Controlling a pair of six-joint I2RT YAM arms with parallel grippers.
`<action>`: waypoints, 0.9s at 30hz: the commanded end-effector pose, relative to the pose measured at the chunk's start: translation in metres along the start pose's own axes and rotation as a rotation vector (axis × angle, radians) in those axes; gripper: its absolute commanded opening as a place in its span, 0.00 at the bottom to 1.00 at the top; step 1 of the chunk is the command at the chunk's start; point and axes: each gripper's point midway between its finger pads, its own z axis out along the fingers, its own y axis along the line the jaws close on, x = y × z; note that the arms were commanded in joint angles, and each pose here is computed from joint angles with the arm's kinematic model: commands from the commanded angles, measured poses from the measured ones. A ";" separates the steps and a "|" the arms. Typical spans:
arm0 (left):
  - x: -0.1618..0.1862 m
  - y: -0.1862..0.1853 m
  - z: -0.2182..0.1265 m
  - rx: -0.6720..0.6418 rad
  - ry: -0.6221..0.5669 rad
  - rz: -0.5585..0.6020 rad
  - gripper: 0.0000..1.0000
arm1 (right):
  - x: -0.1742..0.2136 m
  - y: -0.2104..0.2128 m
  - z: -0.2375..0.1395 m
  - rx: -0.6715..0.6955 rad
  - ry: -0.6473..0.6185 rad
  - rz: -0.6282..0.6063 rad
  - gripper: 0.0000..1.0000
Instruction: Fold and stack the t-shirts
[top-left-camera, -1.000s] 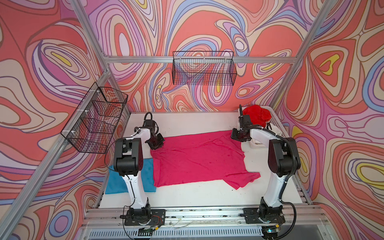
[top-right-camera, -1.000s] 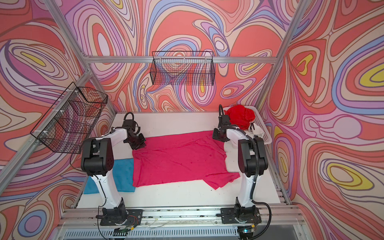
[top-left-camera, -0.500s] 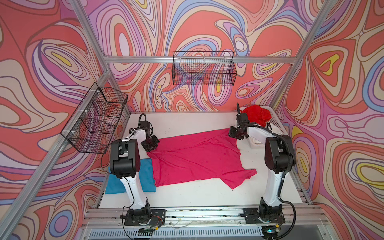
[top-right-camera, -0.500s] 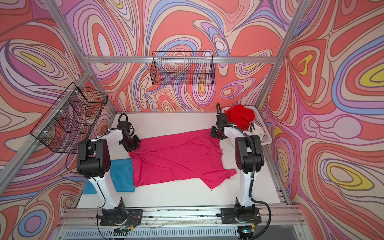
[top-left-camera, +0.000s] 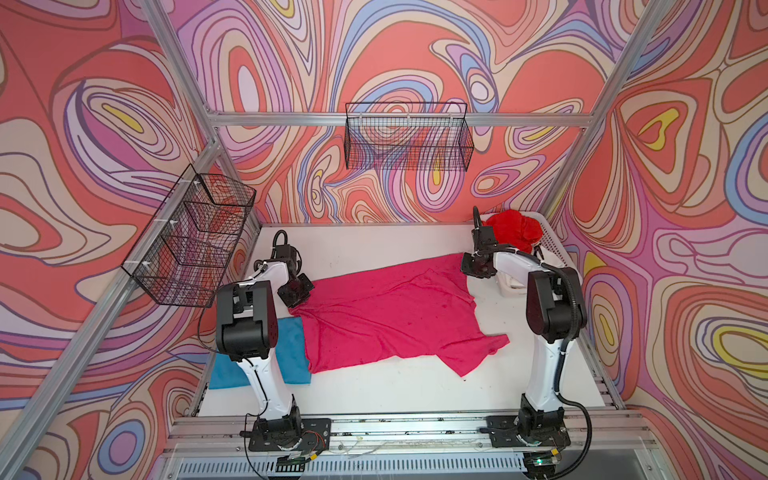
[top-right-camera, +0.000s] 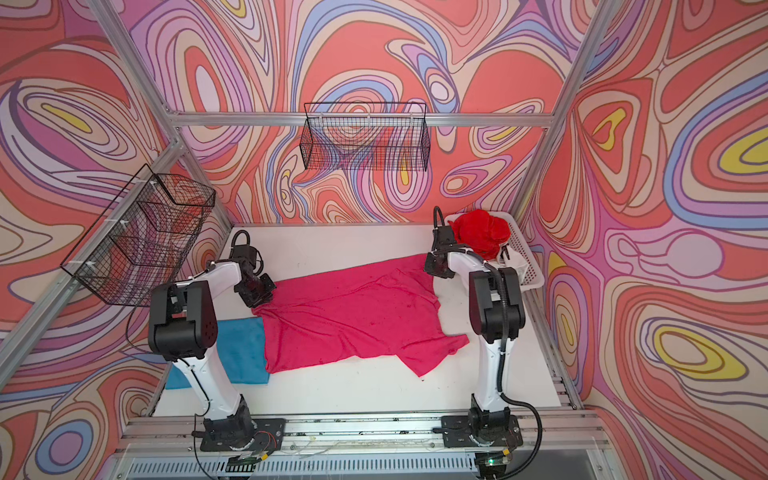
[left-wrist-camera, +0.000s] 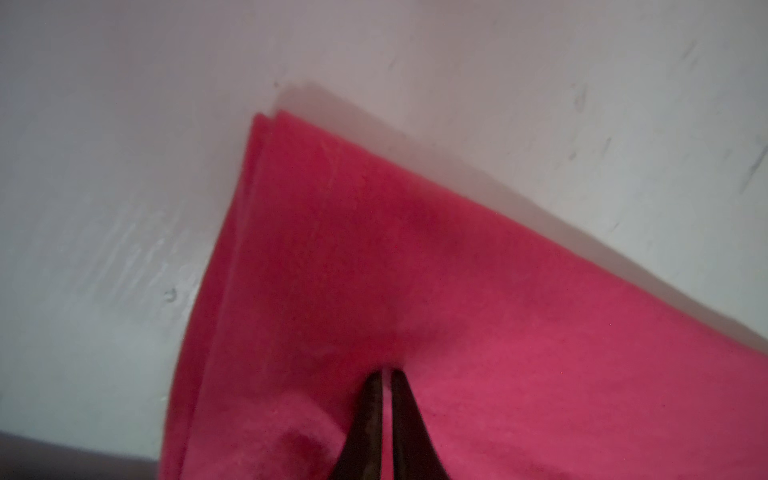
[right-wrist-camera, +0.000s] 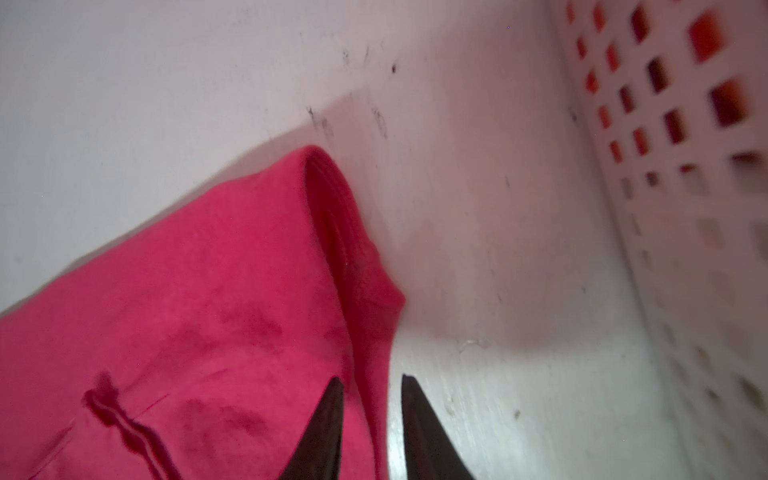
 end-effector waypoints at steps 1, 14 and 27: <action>0.023 0.040 0.010 -0.137 0.078 -0.019 0.10 | -0.009 -0.005 0.009 0.040 -0.025 0.012 0.23; 0.025 0.038 0.012 -0.122 0.090 -0.022 0.10 | -0.003 0.002 0.029 0.022 -0.009 0.008 0.10; 0.029 0.040 0.011 -0.123 0.094 -0.013 0.09 | -0.004 0.011 0.019 -0.006 -0.042 -0.006 0.10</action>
